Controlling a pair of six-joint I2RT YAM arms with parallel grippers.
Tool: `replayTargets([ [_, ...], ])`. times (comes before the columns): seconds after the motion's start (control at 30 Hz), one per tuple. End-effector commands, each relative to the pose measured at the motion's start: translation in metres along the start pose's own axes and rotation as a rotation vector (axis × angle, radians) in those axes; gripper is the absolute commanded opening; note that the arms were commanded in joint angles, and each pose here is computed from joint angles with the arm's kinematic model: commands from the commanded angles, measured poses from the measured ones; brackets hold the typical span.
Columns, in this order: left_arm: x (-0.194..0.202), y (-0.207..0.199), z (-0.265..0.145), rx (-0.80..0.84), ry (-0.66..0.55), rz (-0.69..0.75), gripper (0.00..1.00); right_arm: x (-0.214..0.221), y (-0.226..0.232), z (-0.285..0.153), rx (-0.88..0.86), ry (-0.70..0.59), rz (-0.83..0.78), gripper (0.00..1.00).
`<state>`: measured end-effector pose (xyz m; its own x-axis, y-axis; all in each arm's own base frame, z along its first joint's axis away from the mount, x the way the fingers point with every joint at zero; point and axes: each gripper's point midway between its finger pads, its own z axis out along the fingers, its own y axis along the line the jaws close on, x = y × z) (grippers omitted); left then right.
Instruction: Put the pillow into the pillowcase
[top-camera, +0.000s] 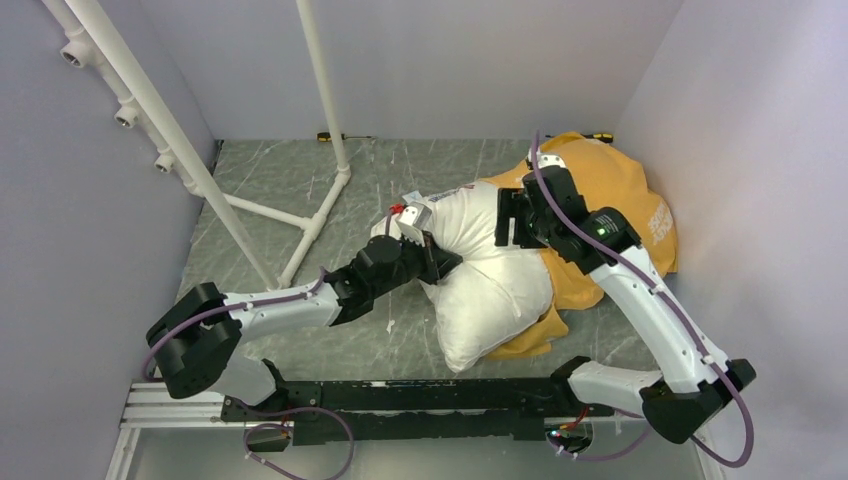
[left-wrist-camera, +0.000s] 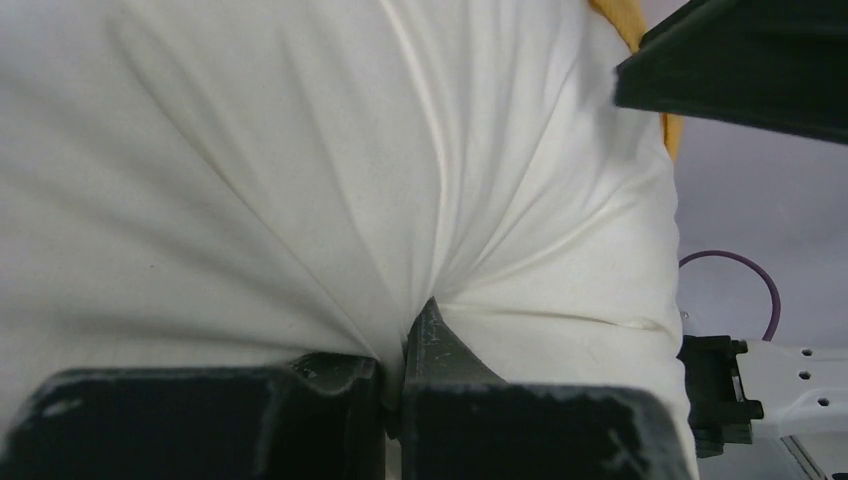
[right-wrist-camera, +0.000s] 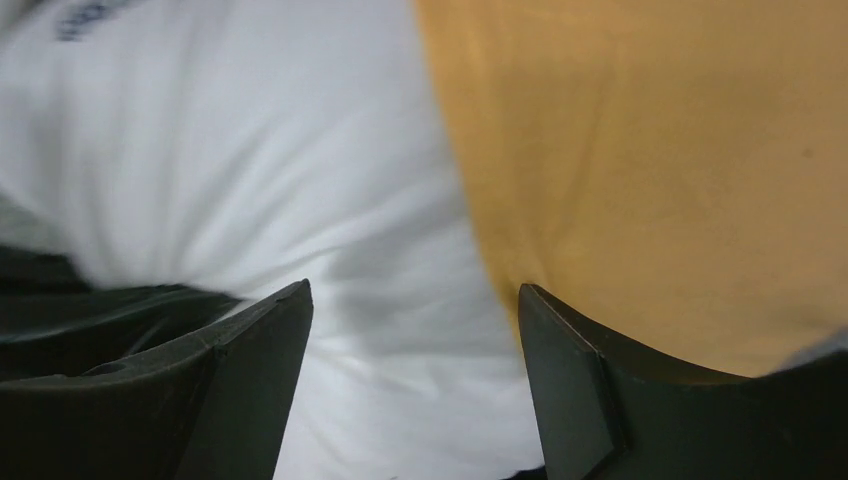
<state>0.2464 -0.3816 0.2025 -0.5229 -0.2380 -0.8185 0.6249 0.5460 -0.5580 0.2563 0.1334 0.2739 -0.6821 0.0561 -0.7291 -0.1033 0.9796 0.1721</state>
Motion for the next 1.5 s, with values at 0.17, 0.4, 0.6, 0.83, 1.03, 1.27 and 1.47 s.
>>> replayTargets([
  [0.17, -0.013, -0.015, 0.008, 0.023, -0.055, 0.038, 0.0, -0.006, -0.082, 0.008, 0.453, -0.017, -0.088, 0.74],
  [0.4, -0.007, -0.013, 0.008, 0.014, -0.044, 0.036, 0.0, -0.012, -0.099, 0.019, 0.496, -0.034, -0.091, 0.63],
  [0.6, -0.009, -0.015, 0.007, 0.019, -0.047, 0.039, 0.0, -0.018, -0.091, 0.029, 0.434, -0.039, -0.114, 0.0],
  [0.83, -0.028, -0.016, -0.007, 0.026, -0.154, 0.023, 0.0, -0.059, 0.004, 0.018, -0.068, -0.102, -0.138, 0.0],
  [1.03, -0.063, -0.038, -0.029, 0.047, -0.253, 0.122, 0.0, -0.079, 0.127, -0.028, -0.672, -0.105, -0.15, 0.0],
  [1.27, -0.115, -0.069, -0.047, 0.021, -0.483, 0.225, 0.0, -0.063, 0.217, -0.081, -1.109, 0.025, -0.107, 0.0],
  [1.47, -0.163, -0.083, -0.061, -0.05, -0.667, 0.308, 0.0, -0.04, 0.252, -0.107, -1.23, 0.106, -0.114, 0.0],
])
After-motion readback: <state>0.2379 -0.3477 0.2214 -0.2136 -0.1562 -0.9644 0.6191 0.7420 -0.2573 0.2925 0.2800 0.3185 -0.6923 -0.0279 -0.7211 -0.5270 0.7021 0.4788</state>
